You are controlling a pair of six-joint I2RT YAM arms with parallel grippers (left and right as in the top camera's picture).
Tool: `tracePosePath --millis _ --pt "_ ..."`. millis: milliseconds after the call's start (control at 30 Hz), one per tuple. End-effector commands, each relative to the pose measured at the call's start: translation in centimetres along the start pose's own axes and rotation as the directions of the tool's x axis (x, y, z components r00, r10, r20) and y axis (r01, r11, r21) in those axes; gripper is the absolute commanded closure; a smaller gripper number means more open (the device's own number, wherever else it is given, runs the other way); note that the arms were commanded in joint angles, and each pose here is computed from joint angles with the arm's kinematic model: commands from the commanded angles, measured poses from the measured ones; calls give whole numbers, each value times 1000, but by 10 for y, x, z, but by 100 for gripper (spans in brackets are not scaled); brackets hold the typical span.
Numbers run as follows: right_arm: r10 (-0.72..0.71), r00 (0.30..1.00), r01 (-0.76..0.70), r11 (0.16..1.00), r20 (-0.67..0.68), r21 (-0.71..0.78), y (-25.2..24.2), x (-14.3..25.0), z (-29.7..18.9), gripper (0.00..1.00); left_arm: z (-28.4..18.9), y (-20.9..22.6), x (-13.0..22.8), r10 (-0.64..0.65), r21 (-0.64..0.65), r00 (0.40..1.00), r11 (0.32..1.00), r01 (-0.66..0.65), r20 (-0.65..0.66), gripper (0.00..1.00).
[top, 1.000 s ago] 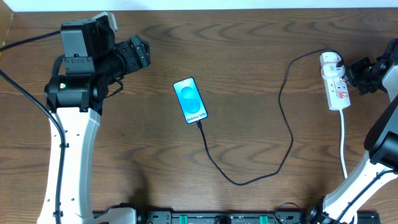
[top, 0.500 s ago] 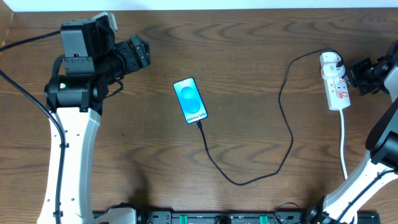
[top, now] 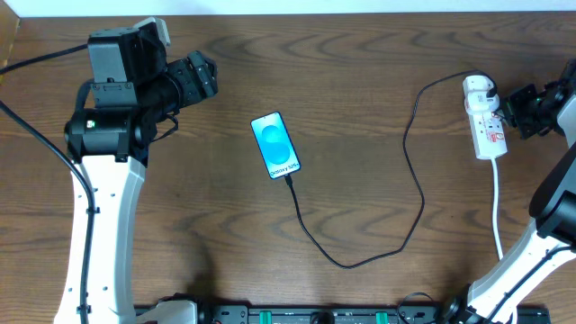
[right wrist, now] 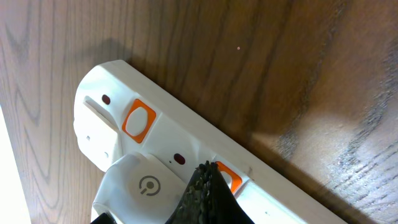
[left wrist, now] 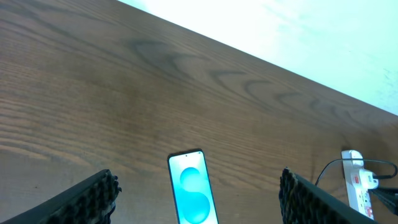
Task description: Plug charger to phone and switch on socket
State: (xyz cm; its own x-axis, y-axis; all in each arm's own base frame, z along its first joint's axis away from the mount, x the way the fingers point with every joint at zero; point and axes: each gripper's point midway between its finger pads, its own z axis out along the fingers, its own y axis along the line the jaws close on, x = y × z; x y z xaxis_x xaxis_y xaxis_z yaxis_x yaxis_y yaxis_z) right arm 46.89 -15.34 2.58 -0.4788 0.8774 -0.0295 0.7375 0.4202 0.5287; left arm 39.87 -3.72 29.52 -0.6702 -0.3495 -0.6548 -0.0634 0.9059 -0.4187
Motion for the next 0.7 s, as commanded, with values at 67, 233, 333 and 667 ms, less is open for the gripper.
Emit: tracePosePath --millis 67,233,333,667 --pt "-71 942 -9 972 -329 -234 56 88 20 99 -4 1 -4 4 -10 1000 1000 -4 17 16" --pt "-70 944 -6 973 -322 -230 55 87 21 99 -4 1 -4 4 -10 1000 1000 -4 17 15" --pt "-69 944 -4 976 -322 -219 54 88 22 99 -4 1 -4 4 -10 1000 1000 -4 17 15" --pt "-67 945 25 991 -319 -133 44 102 34 99 -4 1 -4 4 -10 1000 1000 -4 17 16"
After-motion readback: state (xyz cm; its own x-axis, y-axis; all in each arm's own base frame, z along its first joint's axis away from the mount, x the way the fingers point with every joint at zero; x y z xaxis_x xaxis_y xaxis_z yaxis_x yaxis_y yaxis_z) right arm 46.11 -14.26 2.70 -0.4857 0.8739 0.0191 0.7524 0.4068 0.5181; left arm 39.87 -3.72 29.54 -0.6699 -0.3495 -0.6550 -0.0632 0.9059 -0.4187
